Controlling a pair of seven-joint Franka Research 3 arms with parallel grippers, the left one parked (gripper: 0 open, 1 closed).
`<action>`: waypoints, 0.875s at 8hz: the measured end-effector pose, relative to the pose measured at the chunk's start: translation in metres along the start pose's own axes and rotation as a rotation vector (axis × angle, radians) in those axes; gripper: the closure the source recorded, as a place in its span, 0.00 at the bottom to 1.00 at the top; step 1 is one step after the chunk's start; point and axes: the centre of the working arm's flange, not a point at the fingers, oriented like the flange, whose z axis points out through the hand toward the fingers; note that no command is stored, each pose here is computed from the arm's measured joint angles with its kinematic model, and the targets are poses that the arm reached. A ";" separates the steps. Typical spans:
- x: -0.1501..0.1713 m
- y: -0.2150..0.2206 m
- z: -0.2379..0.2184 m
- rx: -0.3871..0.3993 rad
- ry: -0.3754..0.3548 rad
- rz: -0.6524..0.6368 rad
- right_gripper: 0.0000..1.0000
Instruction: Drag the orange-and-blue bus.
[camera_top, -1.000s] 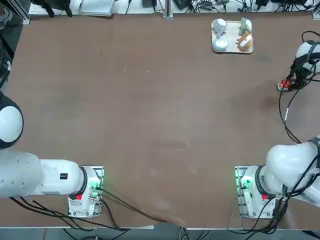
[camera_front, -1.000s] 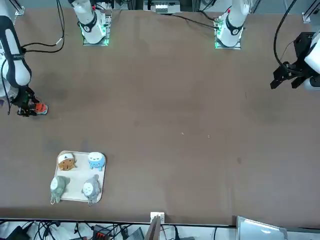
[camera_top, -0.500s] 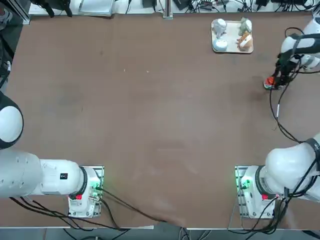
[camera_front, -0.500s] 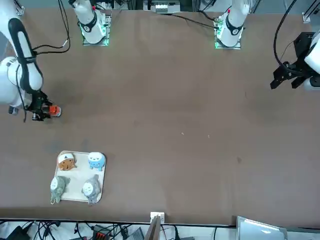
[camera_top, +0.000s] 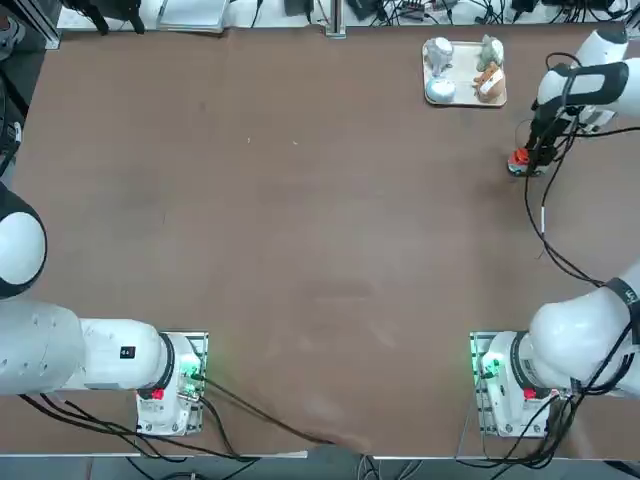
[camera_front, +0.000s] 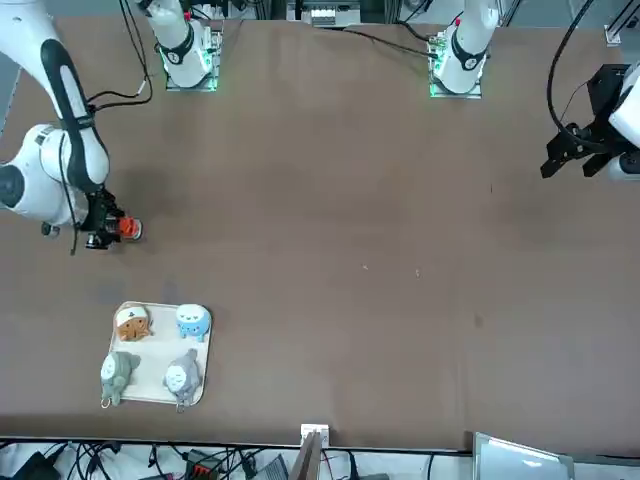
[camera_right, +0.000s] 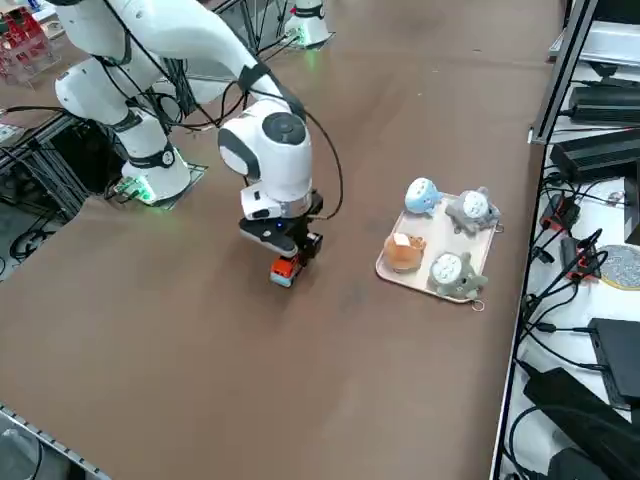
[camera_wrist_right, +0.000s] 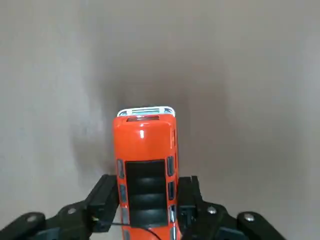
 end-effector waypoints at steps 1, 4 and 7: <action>-0.004 0.000 0.000 -0.003 0.000 -0.006 0.38; -0.016 0.004 0.001 -0.001 -0.002 -0.026 0.38; -0.027 0.017 0.003 0.044 -0.001 -0.042 0.38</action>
